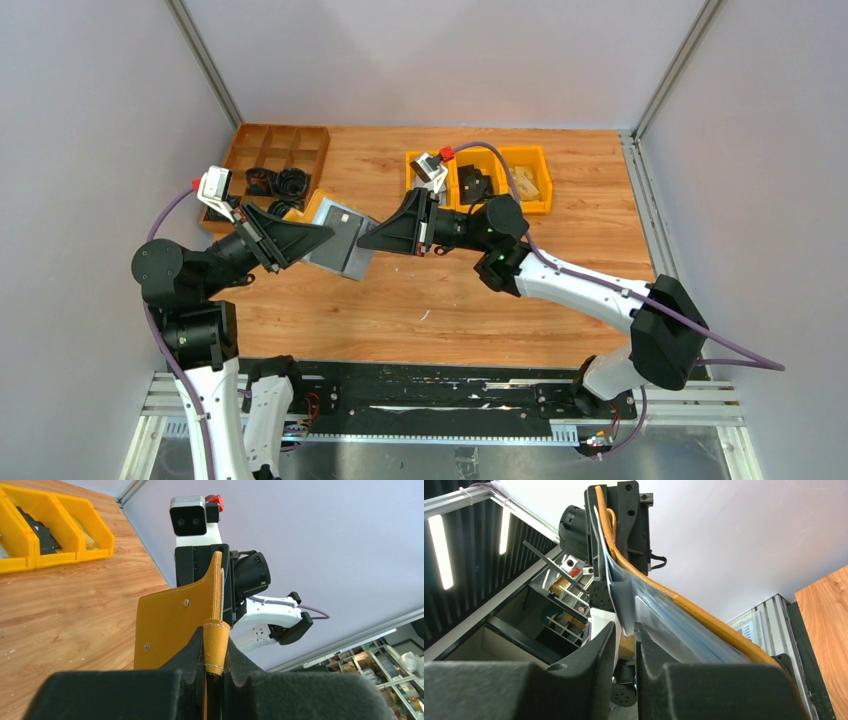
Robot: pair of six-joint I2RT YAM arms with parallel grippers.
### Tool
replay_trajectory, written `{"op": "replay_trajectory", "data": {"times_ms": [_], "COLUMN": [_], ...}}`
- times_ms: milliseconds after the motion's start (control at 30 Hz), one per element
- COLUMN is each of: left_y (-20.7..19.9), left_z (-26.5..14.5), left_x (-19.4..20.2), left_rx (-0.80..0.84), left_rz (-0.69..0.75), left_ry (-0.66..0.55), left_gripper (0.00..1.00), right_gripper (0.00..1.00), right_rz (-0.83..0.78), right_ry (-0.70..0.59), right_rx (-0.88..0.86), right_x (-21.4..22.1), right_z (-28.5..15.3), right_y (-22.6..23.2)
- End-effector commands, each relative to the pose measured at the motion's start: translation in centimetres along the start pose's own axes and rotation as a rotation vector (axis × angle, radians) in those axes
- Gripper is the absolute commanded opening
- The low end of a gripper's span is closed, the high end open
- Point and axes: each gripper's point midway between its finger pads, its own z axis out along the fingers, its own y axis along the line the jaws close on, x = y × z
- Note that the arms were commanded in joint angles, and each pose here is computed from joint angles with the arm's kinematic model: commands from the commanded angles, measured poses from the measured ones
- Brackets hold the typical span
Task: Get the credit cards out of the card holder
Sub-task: Remove the credit card from the card holder.
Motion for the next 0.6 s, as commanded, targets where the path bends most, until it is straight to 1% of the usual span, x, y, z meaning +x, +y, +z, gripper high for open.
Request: {"op": "replay_trajectory", "data": {"times_ms": [0,167,367,467,500,567], "left_y": [-0.8,-0.6,-0.1,0.3,0.3,0.4], "left_z": [-0.1,-0.1,-0.1,0.0,0.0,0.0], "left_x": [0.1,0.1,0.3,0.3,0.3,0.2], "left_rx": [0.015,0.011,0.006,-0.001,-0.003,-0.006], "left_rz": [0.001,-0.001,-0.001,-0.008,-0.008,-0.006], "left_ry": [0.009,0.009,0.011,0.009,0.007,0.005], "left_gripper": [0.00,0.00,0.00,0.00,0.00,0.00], "right_gripper": [0.25,0.27,0.12,0.02,0.00,0.00], "right_rz": [-0.052,-0.056,-0.053,-0.059,-0.060,-0.058], "right_ry": [-0.033,-0.029,-0.038,-0.033,-0.032,-0.037], "right_rx": [-0.074,-0.093,-0.089,-0.095,-0.092,-0.084], "right_x": [-1.4,-1.7,-1.8,-1.8,-1.7,-1.5], "right_z": [0.4,0.8,0.9,1.0,0.9,0.6], "right_y": [2.1,2.6,2.3,2.5,2.4,2.1]}}
